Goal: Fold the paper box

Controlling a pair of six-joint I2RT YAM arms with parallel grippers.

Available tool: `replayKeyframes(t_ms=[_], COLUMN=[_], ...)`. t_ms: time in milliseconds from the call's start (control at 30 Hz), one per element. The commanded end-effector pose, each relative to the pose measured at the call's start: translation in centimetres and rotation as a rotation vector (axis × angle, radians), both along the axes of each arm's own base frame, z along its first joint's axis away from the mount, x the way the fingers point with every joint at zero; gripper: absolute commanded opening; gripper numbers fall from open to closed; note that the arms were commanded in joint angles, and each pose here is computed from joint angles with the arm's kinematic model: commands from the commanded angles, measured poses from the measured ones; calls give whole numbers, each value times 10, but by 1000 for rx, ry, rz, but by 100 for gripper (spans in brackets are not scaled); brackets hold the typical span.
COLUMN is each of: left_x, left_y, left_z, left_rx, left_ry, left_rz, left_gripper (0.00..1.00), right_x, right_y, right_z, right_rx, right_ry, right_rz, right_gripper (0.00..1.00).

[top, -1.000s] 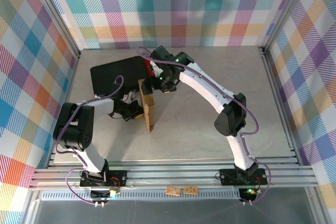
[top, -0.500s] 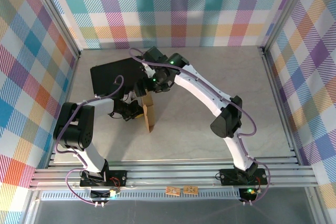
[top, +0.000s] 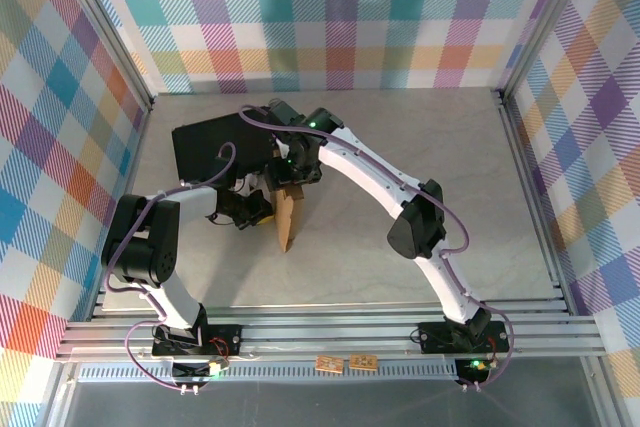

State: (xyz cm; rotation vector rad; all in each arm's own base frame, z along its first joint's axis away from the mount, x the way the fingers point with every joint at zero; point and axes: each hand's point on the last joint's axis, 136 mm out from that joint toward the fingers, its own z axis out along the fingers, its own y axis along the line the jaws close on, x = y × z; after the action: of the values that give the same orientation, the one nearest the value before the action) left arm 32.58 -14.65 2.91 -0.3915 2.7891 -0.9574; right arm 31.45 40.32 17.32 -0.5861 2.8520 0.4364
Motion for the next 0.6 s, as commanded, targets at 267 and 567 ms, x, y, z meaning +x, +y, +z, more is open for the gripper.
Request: replayKeyframes(t_ms=[267,567], left_x=[13,38], left_y=[9,0], left_z=[55,135], left_rx=[-16,-289], left_ry=[-79,-118], left_rz=[102,356], left_gripper=[26,47], right_x=[6,31], right_y=[-24,-89], right_z=[24,50], right_rx=[56,451], right_ry=[48,432], right_rz=[-115,-438], right_gripper=[38,35])
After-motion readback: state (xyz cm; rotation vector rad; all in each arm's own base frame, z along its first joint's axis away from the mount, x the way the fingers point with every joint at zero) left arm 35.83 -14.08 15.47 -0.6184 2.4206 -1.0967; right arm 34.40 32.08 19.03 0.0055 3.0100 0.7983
